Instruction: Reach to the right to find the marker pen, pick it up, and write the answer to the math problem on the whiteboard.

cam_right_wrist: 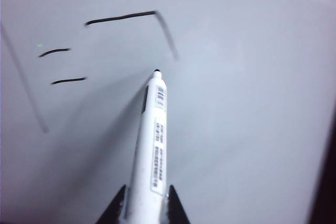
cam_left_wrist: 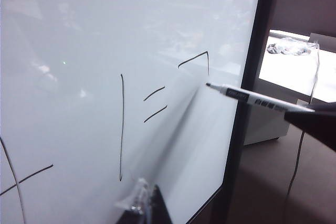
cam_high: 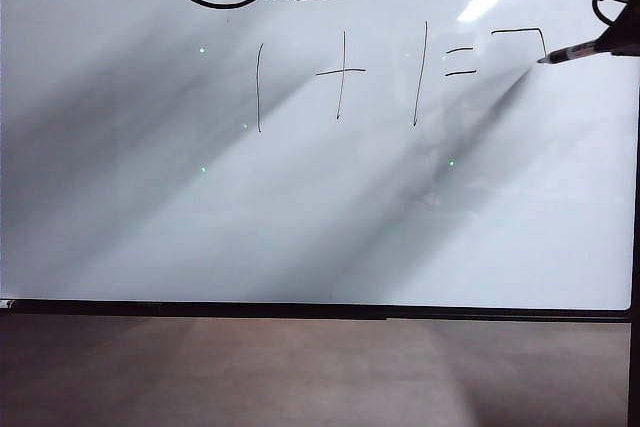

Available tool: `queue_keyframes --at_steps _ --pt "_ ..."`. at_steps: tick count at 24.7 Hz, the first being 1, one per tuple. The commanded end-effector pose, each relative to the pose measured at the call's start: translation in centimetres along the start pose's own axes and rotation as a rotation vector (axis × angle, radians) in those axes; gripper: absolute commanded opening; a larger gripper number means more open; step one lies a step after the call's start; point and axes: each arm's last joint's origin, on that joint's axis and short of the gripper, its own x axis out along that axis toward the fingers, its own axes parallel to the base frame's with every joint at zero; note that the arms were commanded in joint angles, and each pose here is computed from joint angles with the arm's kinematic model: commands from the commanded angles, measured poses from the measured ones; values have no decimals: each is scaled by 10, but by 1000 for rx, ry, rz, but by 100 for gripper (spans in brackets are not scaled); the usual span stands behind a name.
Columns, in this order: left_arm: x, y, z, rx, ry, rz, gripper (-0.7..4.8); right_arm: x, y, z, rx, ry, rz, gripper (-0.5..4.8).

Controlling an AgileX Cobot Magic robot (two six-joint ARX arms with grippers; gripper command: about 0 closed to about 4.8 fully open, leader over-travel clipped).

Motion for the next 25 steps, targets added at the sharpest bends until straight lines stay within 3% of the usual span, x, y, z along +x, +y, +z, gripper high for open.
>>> queue_keyframes --at_steps 1,5,25 --pt "-1 -1 5 5 -21 -5 -5 2 10 2 -4 -10 77 -2" --pt "-1 -1 5 5 -21 -5 -5 4 18 1 -7 -17 101 -2" --pt "-1 -1 4 4 -19 -5 -4 14 16 7 -10 -28 101 -2"
